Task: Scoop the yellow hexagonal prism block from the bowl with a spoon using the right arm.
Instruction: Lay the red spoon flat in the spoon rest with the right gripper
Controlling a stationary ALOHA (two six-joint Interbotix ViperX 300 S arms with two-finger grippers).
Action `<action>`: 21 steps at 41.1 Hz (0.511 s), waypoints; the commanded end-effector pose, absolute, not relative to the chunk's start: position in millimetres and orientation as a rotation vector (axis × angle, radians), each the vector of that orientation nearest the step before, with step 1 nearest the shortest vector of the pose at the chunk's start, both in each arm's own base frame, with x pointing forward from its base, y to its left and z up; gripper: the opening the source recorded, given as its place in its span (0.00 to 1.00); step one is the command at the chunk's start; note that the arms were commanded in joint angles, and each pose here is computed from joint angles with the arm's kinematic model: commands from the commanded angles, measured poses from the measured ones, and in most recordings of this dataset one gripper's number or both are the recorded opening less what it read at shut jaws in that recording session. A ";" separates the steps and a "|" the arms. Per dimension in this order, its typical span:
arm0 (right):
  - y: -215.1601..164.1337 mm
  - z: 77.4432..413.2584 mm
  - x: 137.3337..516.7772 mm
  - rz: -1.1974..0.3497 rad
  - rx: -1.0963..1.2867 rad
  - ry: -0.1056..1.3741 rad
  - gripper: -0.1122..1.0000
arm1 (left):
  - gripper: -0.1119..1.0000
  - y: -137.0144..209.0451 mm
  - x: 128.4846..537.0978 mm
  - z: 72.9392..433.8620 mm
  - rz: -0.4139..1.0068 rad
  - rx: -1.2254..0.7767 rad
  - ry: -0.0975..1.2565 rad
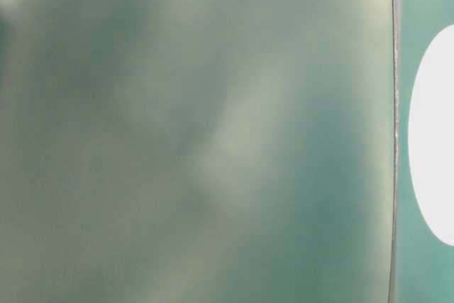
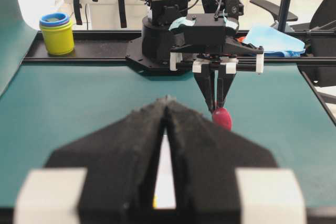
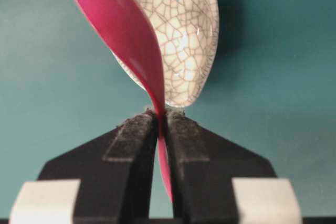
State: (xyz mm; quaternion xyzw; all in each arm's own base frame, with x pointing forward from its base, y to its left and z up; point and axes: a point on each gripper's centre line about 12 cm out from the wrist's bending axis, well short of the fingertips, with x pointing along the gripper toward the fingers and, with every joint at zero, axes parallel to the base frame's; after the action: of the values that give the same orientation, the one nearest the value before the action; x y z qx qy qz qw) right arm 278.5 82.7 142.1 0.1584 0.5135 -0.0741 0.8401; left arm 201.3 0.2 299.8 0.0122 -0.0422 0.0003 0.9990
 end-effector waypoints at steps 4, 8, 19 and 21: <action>85.9 152.3 286.3 -0.136 0.351 1.045 0.19 | 0.16 0.1 203.8 310.7 0.000 0.027 -0.113; 85.5 152.0 286.6 -0.137 0.350 1.044 0.19 | 0.16 0.1 203.8 310.7 0.000 0.027 -0.113; 82.7 151.0 287.4 -0.146 0.351 1.047 0.19 | 0.16 0.1 203.8 310.7 0.000 0.027 -0.113; 82.6 151.0 287.4 -0.146 0.349 1.046 0.19 | 0.16 0.1 203.8 310.7 0.000 0.027 -0.113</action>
State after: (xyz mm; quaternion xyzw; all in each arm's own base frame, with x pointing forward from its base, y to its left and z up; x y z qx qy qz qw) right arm 280.5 81.2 140.8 0.1603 0.5121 -0.0756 0.8404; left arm 201.1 0.2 300.1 0.0122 -0.0429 0.0003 0.9990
